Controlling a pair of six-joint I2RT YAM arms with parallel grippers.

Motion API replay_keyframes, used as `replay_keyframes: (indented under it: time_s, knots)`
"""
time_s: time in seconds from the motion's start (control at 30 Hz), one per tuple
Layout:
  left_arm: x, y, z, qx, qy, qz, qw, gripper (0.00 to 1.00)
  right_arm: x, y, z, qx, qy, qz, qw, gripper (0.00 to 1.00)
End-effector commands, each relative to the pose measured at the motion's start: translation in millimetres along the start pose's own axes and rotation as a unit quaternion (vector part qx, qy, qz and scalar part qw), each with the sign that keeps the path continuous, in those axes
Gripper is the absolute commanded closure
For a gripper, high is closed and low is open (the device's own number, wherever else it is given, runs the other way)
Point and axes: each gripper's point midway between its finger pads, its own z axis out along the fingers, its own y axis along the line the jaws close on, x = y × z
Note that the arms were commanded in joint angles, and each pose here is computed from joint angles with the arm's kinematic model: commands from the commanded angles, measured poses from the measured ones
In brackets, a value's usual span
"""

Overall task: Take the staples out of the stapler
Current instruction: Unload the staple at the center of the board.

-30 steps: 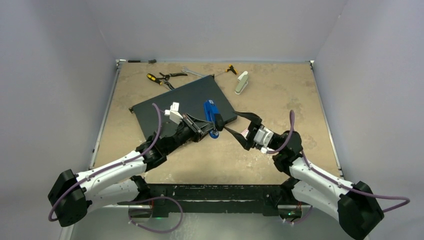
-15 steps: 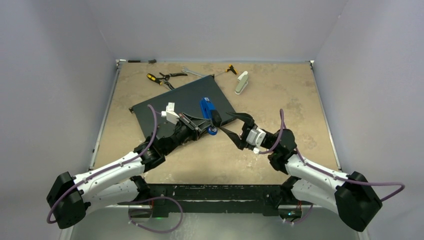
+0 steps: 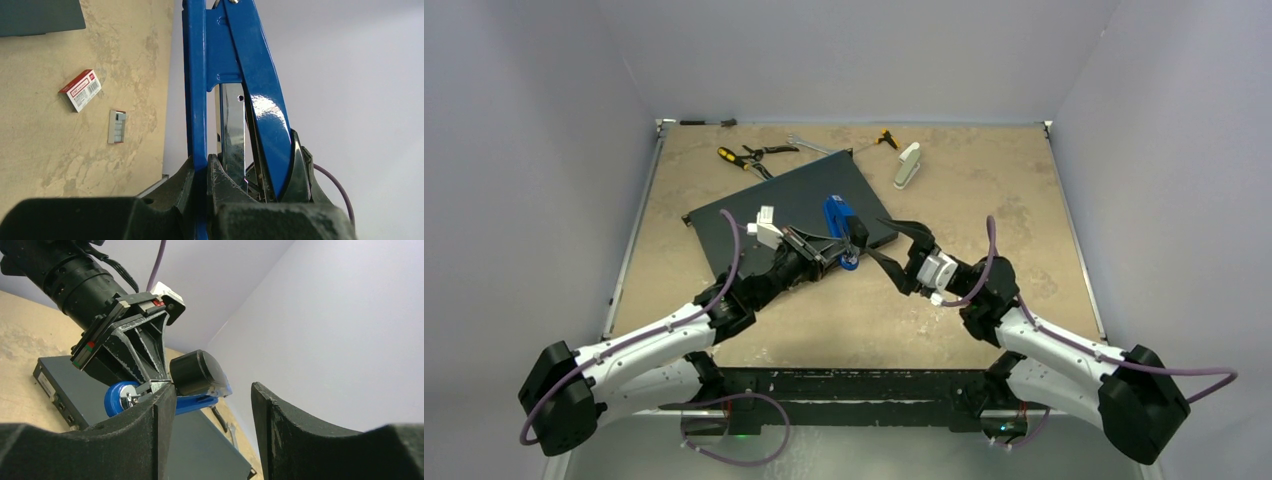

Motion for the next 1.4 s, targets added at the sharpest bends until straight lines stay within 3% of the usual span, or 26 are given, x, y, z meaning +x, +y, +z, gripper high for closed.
replay_keyframes:
  time_s: [0.0,0.57,1.37]
  knots:
    - [9.7,-19.1,-0.4,0.049,0.027,0.030,0.998,1.00,-31.1,-36.2,9.9,0.052,-0.032,-0.045,0.997,0.41]
    - [50.1,24.5,-17.8,0.043,0.148,0.143,0.978,1.00,-18.4,-57.2,37.8,0.059,0.012,0.026,0.998,0.36]
    - [91.6,5.5,-27.2,0.091,0.245,0.228,0.938,1.00,27.1,-44.1,69.1,0.048,0.034,0.155,0.986,0.35]
